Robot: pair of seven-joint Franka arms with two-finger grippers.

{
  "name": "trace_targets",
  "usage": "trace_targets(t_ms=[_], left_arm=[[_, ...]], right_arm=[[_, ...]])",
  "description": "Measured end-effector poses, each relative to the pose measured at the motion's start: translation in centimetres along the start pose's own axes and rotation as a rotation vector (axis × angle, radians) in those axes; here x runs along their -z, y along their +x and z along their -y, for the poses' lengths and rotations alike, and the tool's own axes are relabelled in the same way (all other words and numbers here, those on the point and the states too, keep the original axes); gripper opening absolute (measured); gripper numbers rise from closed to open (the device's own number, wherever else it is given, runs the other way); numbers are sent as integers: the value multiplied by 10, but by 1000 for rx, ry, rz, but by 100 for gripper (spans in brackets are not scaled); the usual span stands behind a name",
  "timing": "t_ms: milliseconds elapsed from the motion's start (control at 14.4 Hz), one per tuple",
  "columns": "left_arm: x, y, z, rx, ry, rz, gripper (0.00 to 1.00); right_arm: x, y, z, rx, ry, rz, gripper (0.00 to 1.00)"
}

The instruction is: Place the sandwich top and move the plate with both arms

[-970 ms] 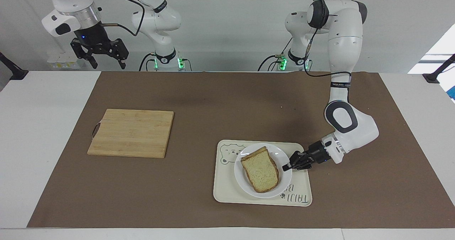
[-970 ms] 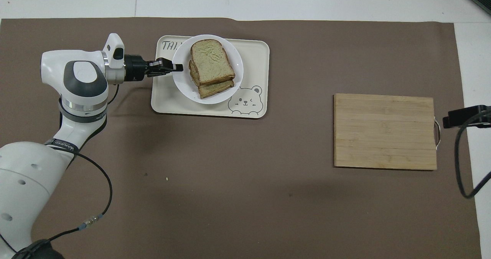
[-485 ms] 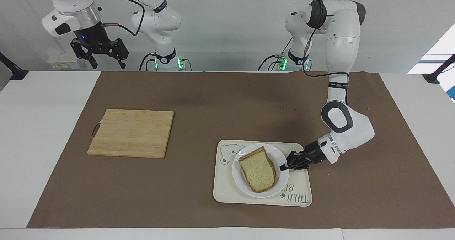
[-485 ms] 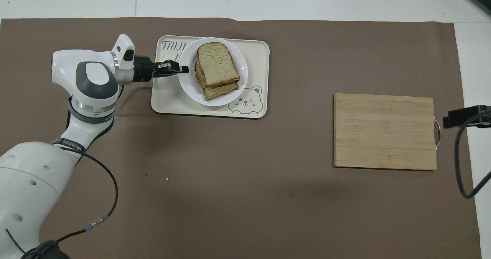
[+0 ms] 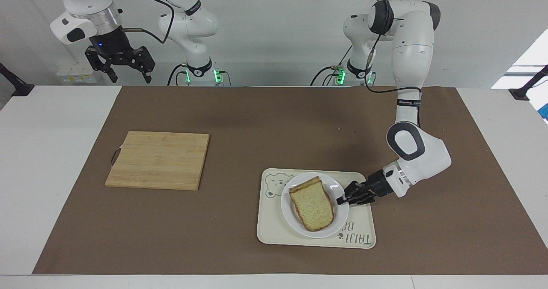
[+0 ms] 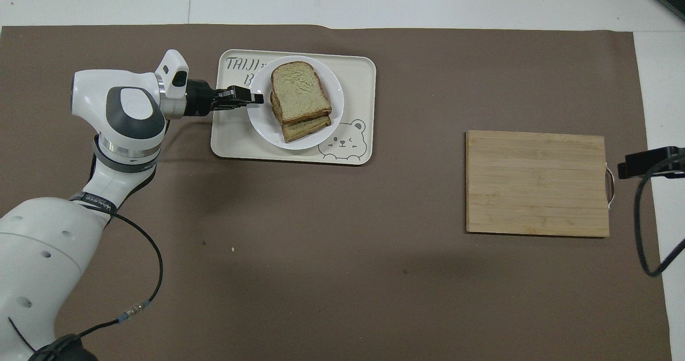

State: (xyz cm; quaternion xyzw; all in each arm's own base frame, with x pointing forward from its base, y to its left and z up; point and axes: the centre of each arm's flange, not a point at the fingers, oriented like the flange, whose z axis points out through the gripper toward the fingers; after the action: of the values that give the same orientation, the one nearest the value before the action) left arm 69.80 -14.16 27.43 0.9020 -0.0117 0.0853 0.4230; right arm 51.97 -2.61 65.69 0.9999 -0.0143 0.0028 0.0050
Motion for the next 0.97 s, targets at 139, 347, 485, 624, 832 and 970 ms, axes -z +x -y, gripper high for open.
trace_targets(t_ms=[139,347,485,624,832,970], left_arm=[[1,0,1,-5,8,3,65],[7,3,1,-57,63,22,81],[24,10,-8,-100,131,31,99],[47,15,-32,-121,241,48,100],[82,18,-89,-156,437,52,100],[112,12,-125,-186,537,68,100]], right_arm=[[0,0,0,0,0,0,100],[0,0,0,0,0,0,100],[0,0,0,0,0,0,100],[0,0,0,0,0,0,100],[0,0,0,0,0,0,100],[0,0,0,0,0,0,100]])
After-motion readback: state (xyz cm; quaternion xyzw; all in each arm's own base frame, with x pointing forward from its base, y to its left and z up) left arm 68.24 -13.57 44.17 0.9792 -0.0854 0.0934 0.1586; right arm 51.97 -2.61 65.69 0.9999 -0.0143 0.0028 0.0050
